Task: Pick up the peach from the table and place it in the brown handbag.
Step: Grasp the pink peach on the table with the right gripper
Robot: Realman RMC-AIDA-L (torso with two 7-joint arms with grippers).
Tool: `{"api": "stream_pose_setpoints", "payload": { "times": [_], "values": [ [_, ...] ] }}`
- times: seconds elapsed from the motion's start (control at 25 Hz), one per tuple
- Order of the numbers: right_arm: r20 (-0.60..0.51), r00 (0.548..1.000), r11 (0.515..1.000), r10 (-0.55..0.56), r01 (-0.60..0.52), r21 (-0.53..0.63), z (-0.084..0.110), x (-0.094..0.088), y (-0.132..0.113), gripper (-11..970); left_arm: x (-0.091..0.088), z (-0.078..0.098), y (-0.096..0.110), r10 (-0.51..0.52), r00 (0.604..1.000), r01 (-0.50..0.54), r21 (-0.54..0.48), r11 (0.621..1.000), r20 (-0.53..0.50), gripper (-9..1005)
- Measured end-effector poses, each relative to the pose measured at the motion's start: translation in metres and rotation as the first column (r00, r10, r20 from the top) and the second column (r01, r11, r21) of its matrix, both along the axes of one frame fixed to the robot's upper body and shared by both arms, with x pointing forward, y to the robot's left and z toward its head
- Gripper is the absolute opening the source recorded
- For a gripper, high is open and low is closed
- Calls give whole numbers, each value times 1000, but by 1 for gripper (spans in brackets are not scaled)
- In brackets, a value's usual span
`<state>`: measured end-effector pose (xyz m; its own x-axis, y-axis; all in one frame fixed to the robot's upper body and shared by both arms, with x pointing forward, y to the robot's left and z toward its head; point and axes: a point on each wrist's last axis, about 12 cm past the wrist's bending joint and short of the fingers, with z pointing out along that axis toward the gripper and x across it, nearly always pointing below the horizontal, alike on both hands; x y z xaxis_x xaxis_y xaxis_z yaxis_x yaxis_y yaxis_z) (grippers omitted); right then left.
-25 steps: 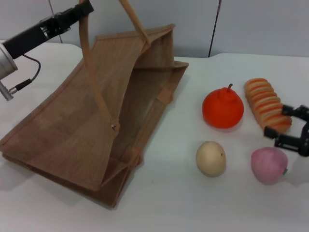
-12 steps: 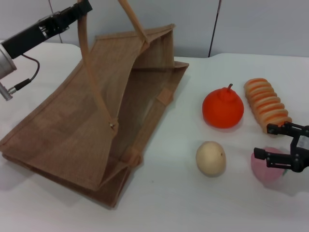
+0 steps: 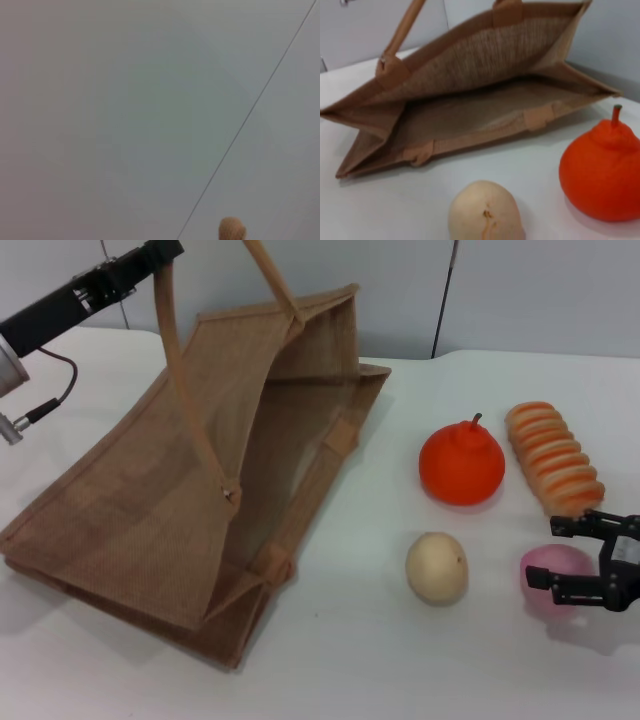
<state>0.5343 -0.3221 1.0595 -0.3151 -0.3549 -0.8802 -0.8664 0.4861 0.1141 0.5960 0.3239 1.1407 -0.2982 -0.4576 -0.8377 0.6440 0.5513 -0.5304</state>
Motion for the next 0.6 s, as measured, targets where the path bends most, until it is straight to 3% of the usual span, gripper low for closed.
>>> {"api": "stream_pose_setpoints", "payload": {
  "times": [0.6],
  "values": [
    [-71,997,996,-22,16,-87,-3,4,-4,831,0,-1,1,4,1000,-4,-1,1000,-3,137]
  ]
}}
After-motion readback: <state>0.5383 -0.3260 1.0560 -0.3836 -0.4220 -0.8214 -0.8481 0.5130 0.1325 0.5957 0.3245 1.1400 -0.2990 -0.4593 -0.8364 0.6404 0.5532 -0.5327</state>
